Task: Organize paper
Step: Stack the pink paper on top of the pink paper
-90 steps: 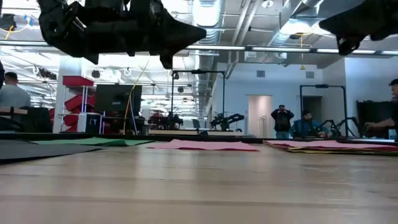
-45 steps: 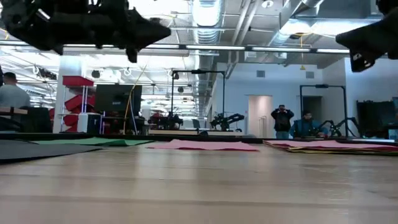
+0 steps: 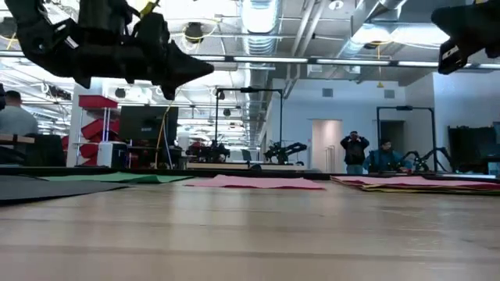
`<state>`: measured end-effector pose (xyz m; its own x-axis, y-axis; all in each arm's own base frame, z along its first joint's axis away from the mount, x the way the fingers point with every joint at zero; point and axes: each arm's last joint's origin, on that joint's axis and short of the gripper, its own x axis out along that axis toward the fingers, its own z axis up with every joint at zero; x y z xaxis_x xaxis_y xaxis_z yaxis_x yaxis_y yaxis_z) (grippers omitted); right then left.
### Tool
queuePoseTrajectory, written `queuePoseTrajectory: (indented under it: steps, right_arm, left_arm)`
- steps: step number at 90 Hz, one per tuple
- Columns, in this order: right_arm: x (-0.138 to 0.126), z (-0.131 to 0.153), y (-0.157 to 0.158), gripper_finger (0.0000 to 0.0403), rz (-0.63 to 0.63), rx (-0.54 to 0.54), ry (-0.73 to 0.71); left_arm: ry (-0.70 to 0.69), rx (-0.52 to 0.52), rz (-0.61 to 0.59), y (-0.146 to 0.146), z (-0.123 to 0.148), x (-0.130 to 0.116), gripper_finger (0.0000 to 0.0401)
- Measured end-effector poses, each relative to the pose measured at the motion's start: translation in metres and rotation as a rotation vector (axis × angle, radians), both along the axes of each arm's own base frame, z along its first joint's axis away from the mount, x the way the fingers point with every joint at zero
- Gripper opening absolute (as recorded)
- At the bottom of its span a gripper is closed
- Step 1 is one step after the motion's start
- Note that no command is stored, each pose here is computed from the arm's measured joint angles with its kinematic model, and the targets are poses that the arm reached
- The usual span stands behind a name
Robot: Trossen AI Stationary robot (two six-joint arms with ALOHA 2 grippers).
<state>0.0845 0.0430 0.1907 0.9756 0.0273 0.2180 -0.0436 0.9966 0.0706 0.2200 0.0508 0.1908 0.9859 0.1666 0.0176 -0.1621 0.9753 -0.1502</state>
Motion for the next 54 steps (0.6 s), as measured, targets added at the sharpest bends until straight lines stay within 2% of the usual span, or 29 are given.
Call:
queuePoseTrajectory:
  steps: [24, 36, 54]
  right_arm:
    - [0.000, -0.003, -0.005, 0.0000, 0.024, 0.002, 0.051]
    - [-0.002, -0.001, -0.007, 0.0000, 0.029, 0.033, 0.105]
    - [-0.001, 0.002, -0.010, 0.0000, -0.002, 0.084, 0.107]
  left_arm:
    - [-0.026, 0.011, -0.132, 0.009, 0.003, -0.003, 0.0000]
    - [-0.015, -0.033, -0.200, 0.007, 0.002, -0.003, 0.0000]
    - [0.070, -0.026, -0.199, 0.007, -0.006, -0.003, 0.0000]
